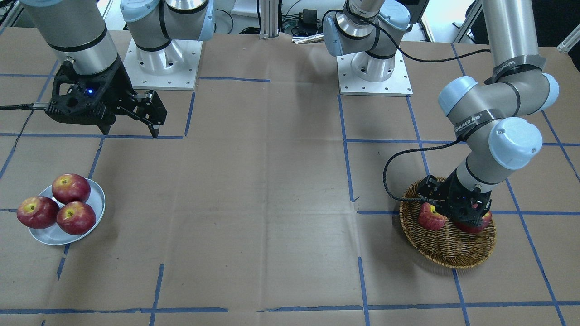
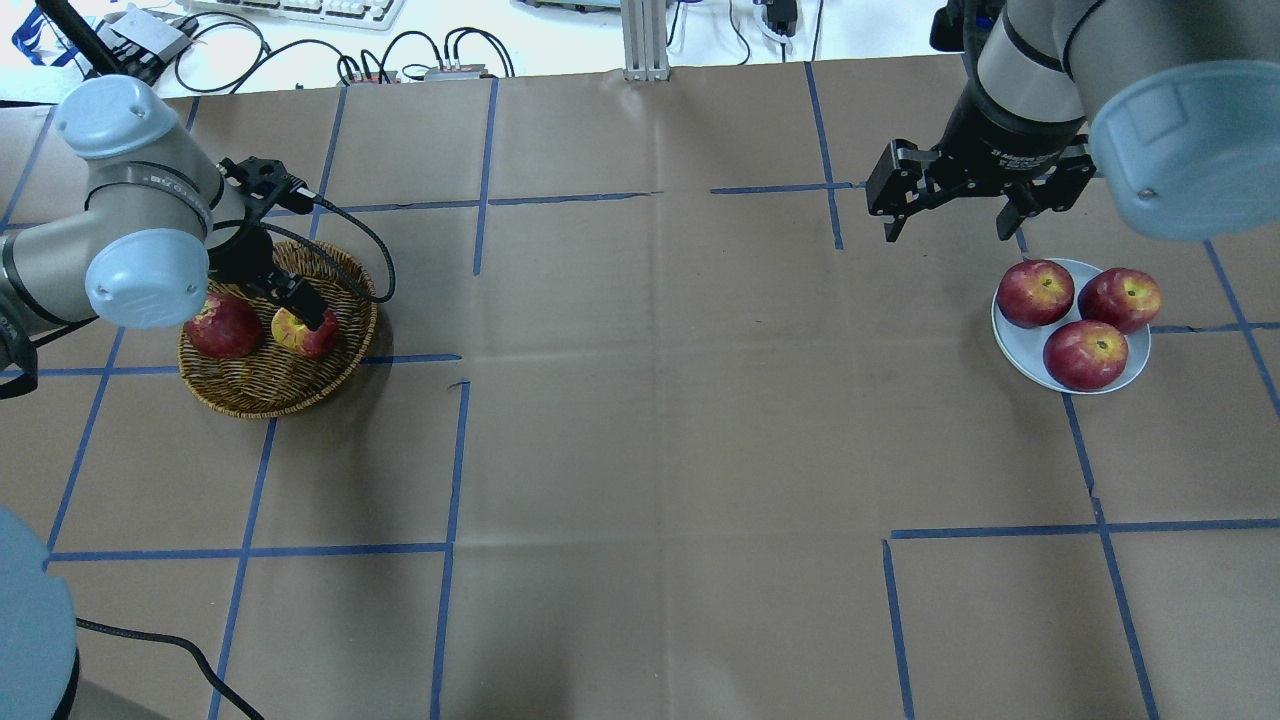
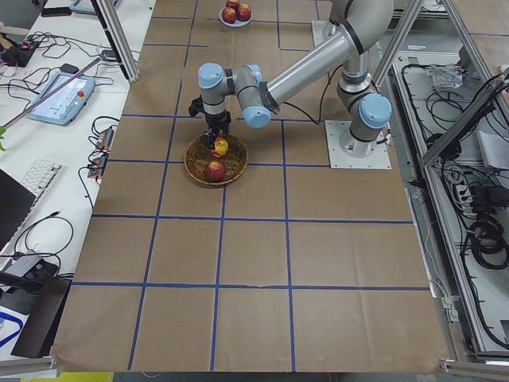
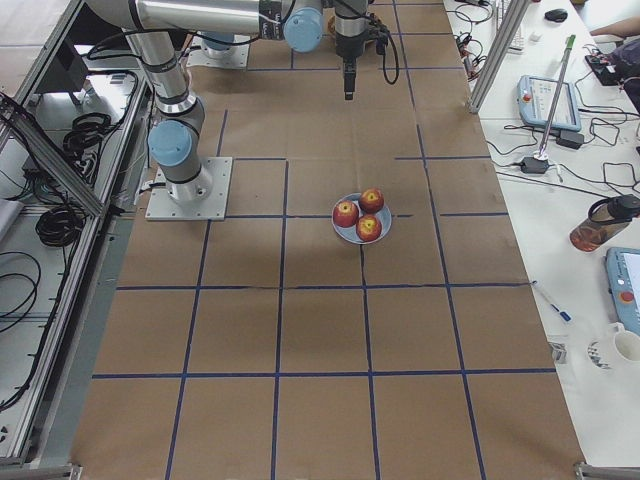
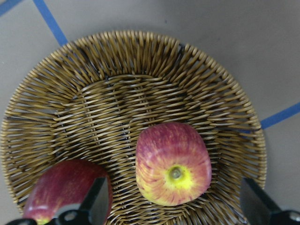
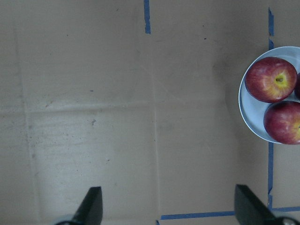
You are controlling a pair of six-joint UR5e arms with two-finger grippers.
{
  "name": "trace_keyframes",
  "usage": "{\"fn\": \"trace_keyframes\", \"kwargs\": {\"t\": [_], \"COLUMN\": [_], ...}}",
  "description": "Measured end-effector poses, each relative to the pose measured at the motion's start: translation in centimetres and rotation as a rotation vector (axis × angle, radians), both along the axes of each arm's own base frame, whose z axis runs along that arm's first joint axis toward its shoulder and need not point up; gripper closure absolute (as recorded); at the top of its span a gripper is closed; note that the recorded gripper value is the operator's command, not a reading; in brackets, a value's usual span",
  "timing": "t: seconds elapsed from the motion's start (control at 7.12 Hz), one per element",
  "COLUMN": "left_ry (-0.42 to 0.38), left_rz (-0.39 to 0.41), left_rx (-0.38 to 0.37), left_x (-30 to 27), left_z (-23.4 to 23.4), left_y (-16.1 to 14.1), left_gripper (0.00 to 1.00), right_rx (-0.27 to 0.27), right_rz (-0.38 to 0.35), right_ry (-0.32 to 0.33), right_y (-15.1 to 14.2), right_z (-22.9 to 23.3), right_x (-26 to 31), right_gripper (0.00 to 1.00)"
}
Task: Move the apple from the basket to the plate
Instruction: 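Close the left gripper on the yellow-red apple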
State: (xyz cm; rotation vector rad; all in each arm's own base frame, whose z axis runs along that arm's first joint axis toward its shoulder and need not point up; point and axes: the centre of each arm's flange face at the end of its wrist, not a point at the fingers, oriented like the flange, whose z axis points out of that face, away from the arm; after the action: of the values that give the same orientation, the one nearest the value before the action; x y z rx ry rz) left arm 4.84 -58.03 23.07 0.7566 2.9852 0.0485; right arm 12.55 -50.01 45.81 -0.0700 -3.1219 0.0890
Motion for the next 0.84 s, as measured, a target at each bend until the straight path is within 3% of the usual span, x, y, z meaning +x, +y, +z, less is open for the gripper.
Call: {"fn": "trace_keyframes", "kwargs": {"t": [0.28, 0.84], "left_ry": [0.007, 0.017], "left_rz": [0.001, 0.003], "left_rx": [0.025, 0.057], "left_x": [0.2, 0.3], "left_z": [-2.1, -4.2], "left_y": [-0.4, -0.8], "left_gripper": [0.12, 0.58], "right_rx": [-0.001, 0.0], "right_rz": [0.0, -0.001], "right_ry": [0.0, 0.0], "right_y": [0.0, 0.0], "right_z": [0.0, 0.0], "right_x": [0.0, -0.1], "right_gripper": [0.0, 0.0]}}
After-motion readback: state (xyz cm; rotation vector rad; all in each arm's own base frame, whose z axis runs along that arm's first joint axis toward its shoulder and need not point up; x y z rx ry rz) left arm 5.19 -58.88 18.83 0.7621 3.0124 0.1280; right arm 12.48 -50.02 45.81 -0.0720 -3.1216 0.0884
